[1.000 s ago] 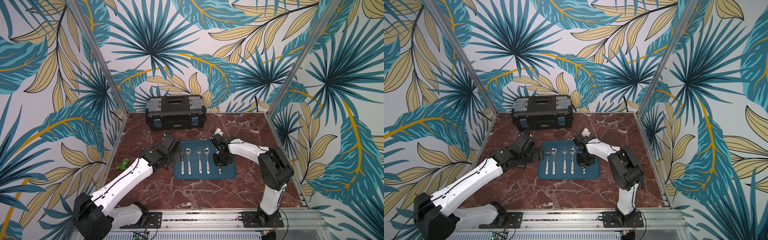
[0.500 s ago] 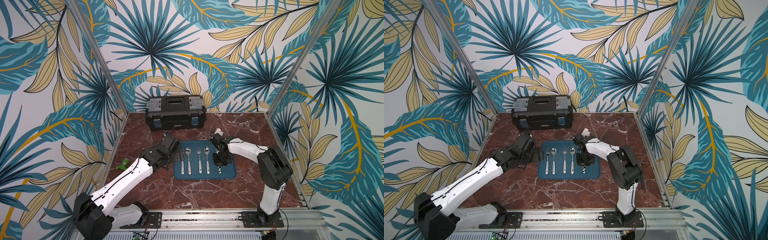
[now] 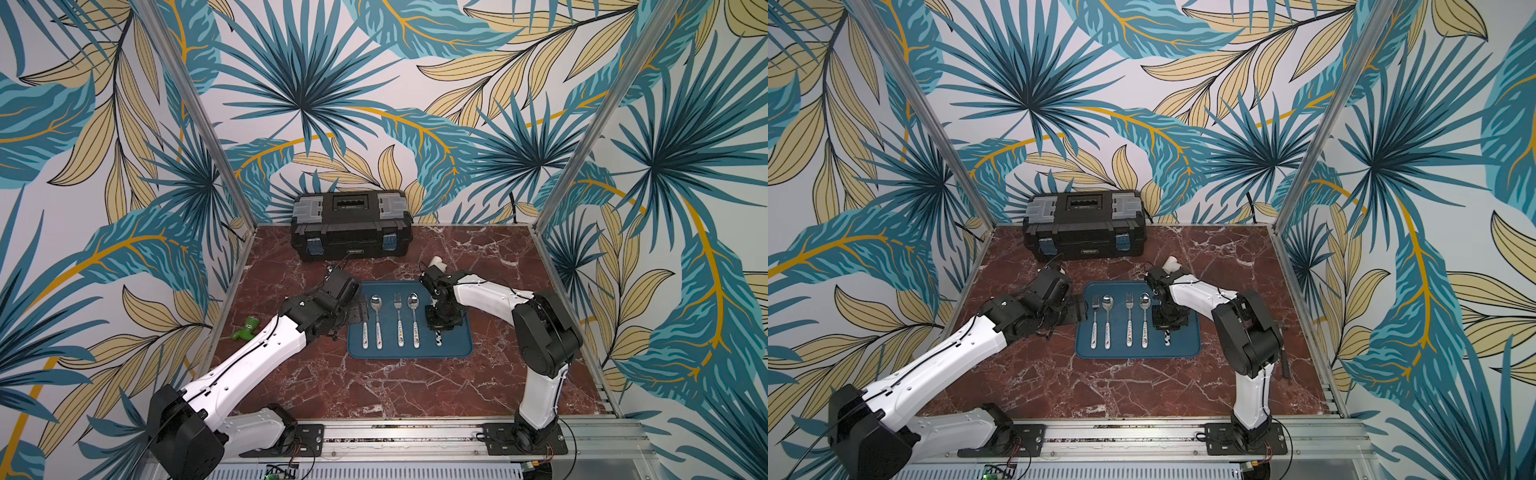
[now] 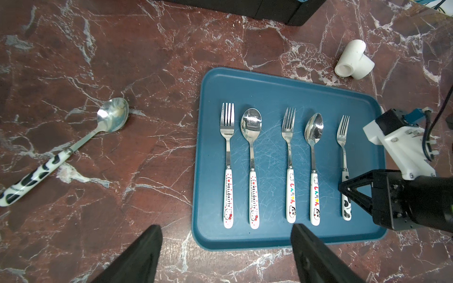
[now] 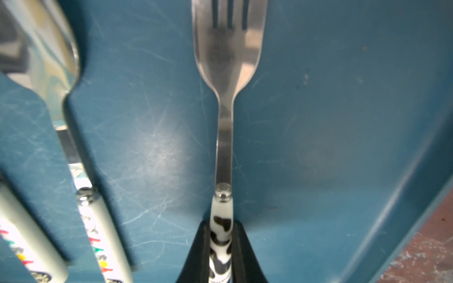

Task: Set the spoon and fork side by side
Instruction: Place the fork on the tray.

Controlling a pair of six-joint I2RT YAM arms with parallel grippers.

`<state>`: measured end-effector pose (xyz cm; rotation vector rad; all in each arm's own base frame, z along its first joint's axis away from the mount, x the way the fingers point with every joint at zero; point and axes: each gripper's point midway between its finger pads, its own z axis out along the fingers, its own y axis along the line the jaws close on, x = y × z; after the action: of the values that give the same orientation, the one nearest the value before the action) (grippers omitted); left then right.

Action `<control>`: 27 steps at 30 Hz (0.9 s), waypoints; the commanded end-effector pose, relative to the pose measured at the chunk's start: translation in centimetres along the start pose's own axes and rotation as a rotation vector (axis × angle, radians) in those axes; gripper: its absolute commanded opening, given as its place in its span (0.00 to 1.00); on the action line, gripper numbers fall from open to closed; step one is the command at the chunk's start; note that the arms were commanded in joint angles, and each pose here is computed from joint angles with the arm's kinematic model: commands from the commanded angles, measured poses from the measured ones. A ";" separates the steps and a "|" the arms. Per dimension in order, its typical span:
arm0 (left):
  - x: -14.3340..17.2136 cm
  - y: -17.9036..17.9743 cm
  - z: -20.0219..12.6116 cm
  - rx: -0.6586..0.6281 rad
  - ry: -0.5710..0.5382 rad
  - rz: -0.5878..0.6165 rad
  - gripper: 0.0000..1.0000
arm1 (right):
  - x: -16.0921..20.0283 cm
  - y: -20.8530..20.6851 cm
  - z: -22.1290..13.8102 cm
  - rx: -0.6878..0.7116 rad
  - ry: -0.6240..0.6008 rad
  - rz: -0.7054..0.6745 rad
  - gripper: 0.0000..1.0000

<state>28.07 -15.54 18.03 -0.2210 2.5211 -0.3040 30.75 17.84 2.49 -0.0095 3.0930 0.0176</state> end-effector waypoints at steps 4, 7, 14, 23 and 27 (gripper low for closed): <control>-0.4 -0.2 0.1 0.008 -0.008 0.009 0.87 | 0.1 -0.1 0.8 0.018 0.013 -0.011 0.27; -0.3 -0.2 0.1 0.009 -0.005 0.010 0.88 | 0.3 -0.1 0.8 0.019 0.015 -0.010 0.32; -0.3 -0.2 0.0 0.011 -0.007 0.009 0.88 | -0.3 0.5 -0.9 -0.022 -0.024 0.011 0.35; -2.4 1.4 -1.5 -0.066 -0.091 0.050 0.89 | -2.3 0.7 -8.2 -0.078 -0.189 0.027 0.45; -5.9 4.3 -2.3 -0.165 -0.047 0.129 0.87 | -3.2 0.6 -12.7 -0.126 -0.322 0.048 0.48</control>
<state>29.34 -12.30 18.96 -0.1876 2.5205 -0.1547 33.29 19.03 12.46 0.0214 2.8367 0.1931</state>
